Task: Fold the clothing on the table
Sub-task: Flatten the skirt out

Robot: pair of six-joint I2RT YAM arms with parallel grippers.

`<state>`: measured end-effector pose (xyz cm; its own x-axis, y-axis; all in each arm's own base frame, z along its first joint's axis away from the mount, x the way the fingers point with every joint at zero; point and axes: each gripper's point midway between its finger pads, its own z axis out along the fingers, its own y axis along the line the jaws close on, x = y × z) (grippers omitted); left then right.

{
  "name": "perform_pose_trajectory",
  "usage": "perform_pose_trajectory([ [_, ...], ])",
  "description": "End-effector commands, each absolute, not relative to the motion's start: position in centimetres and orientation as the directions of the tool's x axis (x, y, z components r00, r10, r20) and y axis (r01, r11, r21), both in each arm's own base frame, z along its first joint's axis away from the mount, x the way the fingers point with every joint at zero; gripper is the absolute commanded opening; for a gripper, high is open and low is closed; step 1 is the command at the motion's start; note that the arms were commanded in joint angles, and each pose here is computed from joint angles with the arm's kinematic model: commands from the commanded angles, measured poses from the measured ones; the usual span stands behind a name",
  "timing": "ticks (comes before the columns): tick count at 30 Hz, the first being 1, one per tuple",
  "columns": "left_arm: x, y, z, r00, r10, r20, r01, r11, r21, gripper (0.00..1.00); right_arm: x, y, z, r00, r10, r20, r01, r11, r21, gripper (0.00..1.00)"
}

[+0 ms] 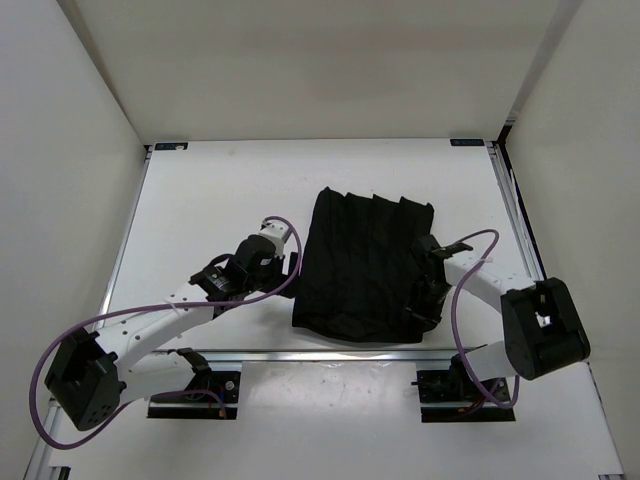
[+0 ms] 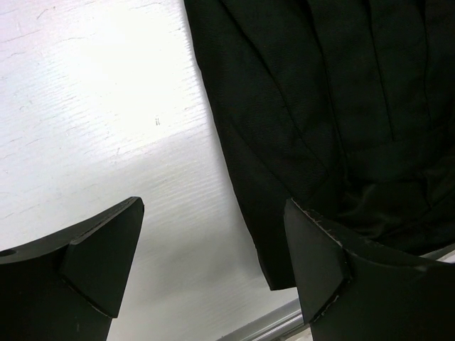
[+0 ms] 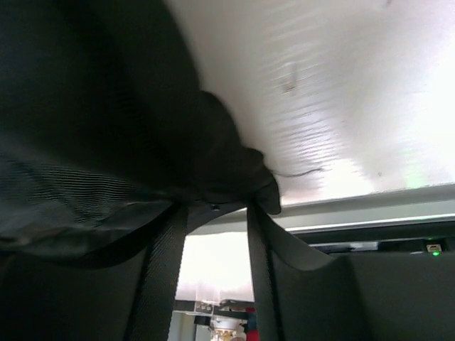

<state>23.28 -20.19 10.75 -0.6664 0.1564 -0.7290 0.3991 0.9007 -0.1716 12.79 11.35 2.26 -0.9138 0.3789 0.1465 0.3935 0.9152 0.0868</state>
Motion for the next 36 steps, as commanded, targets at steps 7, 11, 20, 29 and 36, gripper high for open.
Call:
perform_pose_trajectory([
  [7, 23.8, -19.8, 11.3, -0.654, 0.152, -0.741, 0.387, 0.909, -0.155, 0.90, 12.8, 10.9, 0.6, -0.925, 0.358, 0.128, 0.366, 0.930, 0.043, 0.20],
  [11, 23.7, -19.8, 11.3, -0.654, 0.153, -0.741, 0.388, 0.908, -0.155, 0.91, 13.5, 10.9, 0.7, -0.934, 0.344, 0.097, 0.349, 0.936, 0.037, 0.00],
  [20, 24.0, -19.7, 11.7, -0.643, 0.143, -0.753, 0.388, 0.908, -0.158, 0.91, 17.9, 12.1, 8.7, -0.949, 0.314, -0.037, 0.307, 0.944, 0.120, 0.00],
  [29, 23.2, -20.6, 12.0, -0.642, 0.128, -0.756, 0.445, 0.865, -0.231, 0.91, 23.8, 14.2, 16.9, -0.920, 0.359, -0.157, 0.256, 0.855, 0.451, 0.00],
  [36, 22.5, -22.5, 11.7, -0.656, 0.141, -0.742, 0.487, 0.829, -0.273, 0.90, 31.5, 19.0, 27.5, -0.837, 0.382, -0.391, -0.036, 0.675, 0.737, 0.00],
])
